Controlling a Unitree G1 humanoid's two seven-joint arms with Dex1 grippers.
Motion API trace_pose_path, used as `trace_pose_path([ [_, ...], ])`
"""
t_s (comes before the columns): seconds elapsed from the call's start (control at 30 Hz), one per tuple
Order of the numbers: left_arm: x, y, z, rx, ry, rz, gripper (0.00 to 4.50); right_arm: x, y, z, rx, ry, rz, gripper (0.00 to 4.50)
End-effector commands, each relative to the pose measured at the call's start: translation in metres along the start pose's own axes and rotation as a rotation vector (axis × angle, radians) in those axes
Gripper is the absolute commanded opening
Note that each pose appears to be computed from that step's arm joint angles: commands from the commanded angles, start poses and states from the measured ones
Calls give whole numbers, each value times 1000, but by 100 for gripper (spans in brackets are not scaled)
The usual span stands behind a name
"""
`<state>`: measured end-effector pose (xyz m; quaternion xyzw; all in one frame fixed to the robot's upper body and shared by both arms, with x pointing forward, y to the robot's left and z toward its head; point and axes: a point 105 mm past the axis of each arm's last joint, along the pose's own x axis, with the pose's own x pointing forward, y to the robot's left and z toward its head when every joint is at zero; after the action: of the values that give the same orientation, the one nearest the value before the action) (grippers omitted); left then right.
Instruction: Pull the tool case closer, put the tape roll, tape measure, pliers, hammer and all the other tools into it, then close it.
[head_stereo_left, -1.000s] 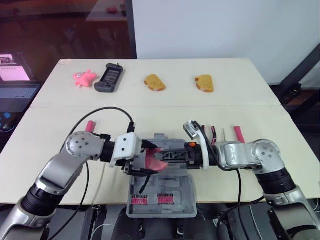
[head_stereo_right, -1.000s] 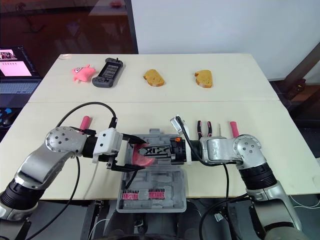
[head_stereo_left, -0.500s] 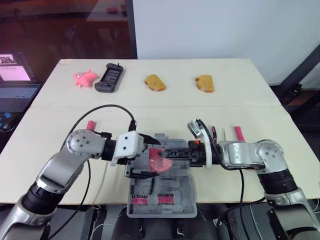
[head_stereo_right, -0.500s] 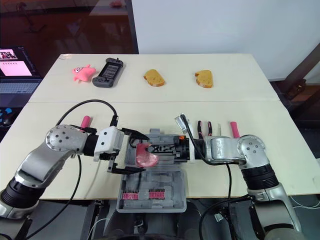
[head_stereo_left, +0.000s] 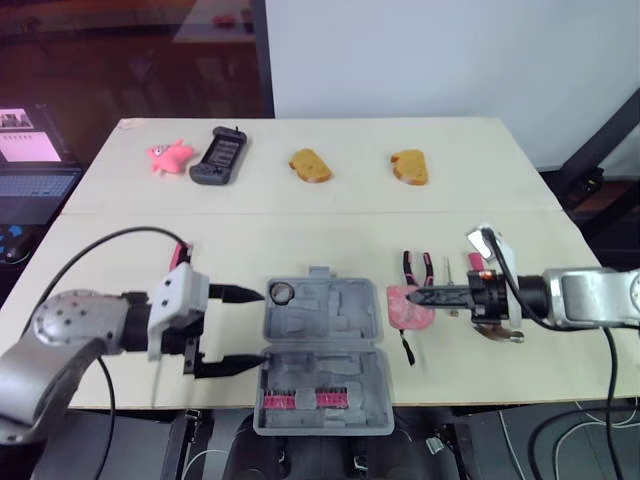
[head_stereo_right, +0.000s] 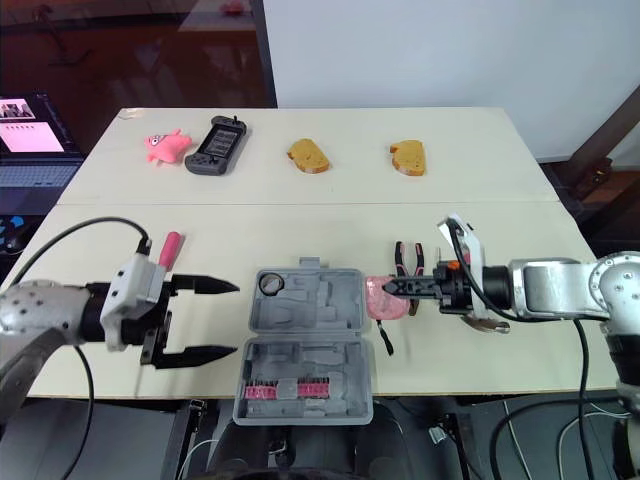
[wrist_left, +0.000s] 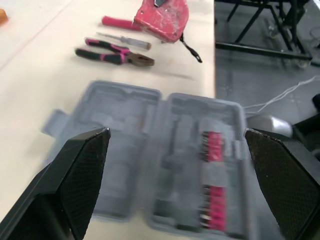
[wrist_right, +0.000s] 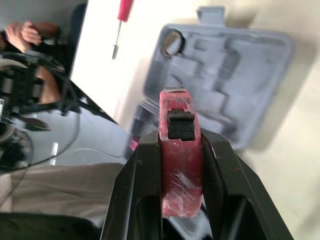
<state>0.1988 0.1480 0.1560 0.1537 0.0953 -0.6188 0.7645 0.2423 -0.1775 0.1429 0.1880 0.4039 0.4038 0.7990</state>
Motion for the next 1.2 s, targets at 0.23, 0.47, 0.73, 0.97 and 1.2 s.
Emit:
trace_pose_path([
  [0.23, 3, -31, 1, -14, -31, -15, 450, 3, -40, -31, 122, 19, -7, 55],
  [0.47, 3, -36, -1, -38, -35, 22, 450, 17, -62, -41, 182, 23, -38, 55],
  [0.73, 3, -35, -1, -37, -30, 30, 450, 26, -78, -52, 222, 50, -48, 55],
  [0.97, 3, -30, -2, -36, -28, 24, 450, 24, -81, -53, 245, 11, -44, 105],
  [1.2, 2, -29, -3, -37, -29, -19, 450, 9, -83, -40, 205, -48, -82, 448],
])
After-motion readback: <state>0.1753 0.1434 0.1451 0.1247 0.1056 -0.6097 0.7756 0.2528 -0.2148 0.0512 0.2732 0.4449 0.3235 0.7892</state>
